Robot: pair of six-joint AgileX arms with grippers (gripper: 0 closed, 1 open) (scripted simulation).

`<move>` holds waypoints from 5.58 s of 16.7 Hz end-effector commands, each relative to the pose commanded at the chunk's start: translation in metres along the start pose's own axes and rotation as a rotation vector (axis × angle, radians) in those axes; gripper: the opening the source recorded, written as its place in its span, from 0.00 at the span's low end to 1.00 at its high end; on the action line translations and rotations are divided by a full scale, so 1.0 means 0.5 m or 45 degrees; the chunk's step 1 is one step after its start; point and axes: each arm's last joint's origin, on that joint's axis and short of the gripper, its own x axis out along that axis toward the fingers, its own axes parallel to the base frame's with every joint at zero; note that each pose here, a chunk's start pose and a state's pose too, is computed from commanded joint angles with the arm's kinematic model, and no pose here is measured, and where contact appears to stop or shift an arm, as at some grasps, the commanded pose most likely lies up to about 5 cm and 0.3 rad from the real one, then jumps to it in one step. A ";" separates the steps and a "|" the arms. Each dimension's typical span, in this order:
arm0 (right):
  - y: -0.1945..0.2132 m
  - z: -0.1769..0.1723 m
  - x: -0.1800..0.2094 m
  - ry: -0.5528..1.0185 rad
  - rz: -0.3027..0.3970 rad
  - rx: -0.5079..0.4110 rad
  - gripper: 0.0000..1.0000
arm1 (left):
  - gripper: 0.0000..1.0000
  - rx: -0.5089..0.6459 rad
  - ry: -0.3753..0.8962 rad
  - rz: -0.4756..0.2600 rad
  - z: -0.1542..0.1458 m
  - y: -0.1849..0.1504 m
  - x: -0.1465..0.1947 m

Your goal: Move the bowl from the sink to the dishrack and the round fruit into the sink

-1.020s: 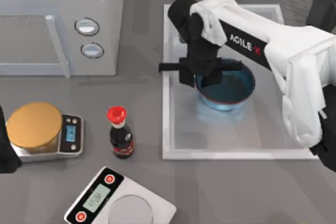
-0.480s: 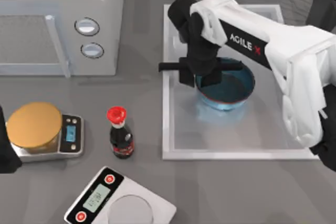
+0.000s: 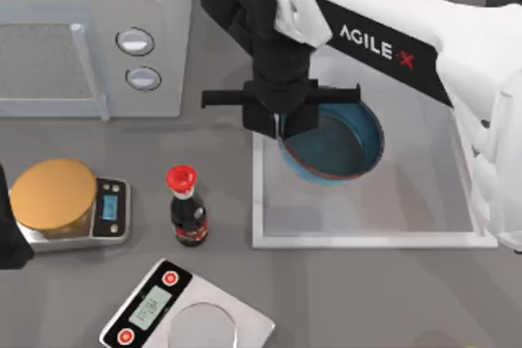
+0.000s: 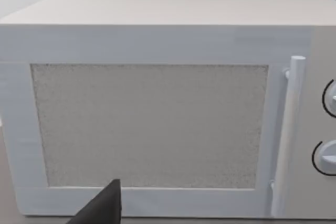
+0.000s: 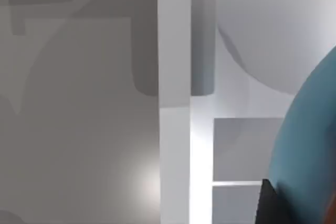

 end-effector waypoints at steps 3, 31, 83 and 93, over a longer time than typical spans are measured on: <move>-0.012 -0.091 -0.191 -0.054 0.050 0.008 0.00 | 1.00 0.000 0.000 0.000 0.000 0.000 0.000; -0.572 -0.054 -0.606 -1.300 0.697 0.204 0.00 | 1.00 0.000 0.000 0.000 0.000 0.000 0.000; -0.850 0.010 -0.080 -1.779 0.022 0.020 0.98 | 1.00 0.000 0.000 0.000 0.000 0.000 0.000; -0.851 0.009 -0.081 -1.779 0.020 0.022 1.00 | 1.00 0.000 0.000 0.000 0.000 0.000 0.000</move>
